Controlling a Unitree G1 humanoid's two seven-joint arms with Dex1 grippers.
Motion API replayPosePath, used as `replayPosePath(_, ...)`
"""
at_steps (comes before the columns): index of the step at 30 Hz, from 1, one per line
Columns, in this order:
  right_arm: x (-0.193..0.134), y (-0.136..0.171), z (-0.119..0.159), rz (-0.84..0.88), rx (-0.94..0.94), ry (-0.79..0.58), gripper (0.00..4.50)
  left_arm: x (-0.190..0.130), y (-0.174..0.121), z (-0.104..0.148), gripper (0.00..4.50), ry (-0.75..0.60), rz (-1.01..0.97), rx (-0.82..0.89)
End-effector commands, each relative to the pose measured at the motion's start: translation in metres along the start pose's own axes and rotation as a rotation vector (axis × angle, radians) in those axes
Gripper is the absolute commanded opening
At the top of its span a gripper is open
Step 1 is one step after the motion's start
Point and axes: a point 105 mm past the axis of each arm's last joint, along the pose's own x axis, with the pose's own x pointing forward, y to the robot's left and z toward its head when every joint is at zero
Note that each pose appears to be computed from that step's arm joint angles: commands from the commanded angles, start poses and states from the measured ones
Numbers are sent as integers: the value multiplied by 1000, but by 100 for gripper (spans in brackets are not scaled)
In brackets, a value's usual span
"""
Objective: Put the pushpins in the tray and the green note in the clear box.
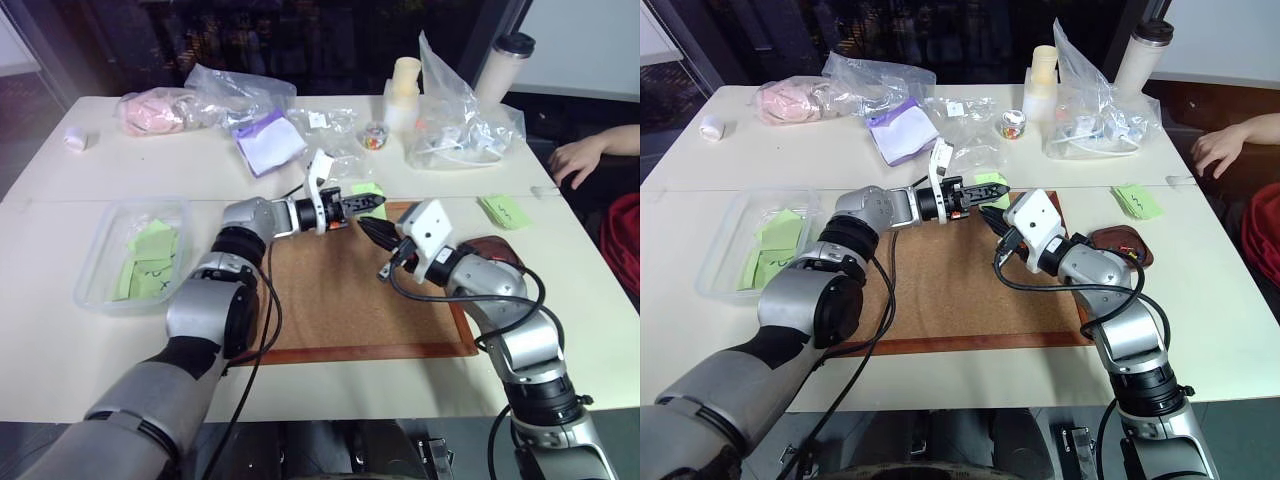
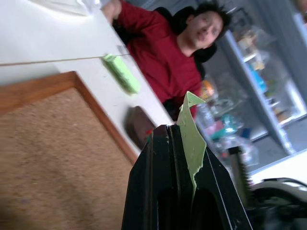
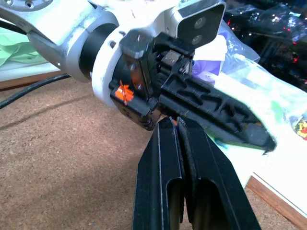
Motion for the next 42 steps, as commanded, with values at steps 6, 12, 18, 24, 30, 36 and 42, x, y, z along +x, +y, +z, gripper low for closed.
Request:
replayPosePath(6, -27, -39, 42, -239, 193, -214, 0, -10, 6, 9, 3, -47, 23, 39)
replayPosePath(12, -87, -98, 23, -595, 362, -175, 0, -12, -21, 34, 3, -40, -12, 333)
replayPosePath(18, -132, -122, -41, -763, 323, 201, 0, -21, -56, 7, 3, 165, -49, 890)
replayPosePath(24, -139, -122, -85, -752, 383, 371, 0, -26, -49, -18, 3, 325, -30, 1093)
replayPosePath(30, -138, -116, -93, -702, 445, 377, 0, -27, -48, -25, 3, 364, -46, 1163)
replayPosePath(36, -141, -111, -101, -707, 457, 393, 61, -26, -45, -30, 0, 373, -45, 1162)
replayPosePath(42, -141, -111, -102, -708, 448, 387, 343, -24, -42, -37, 0, 387, -48, 1164)
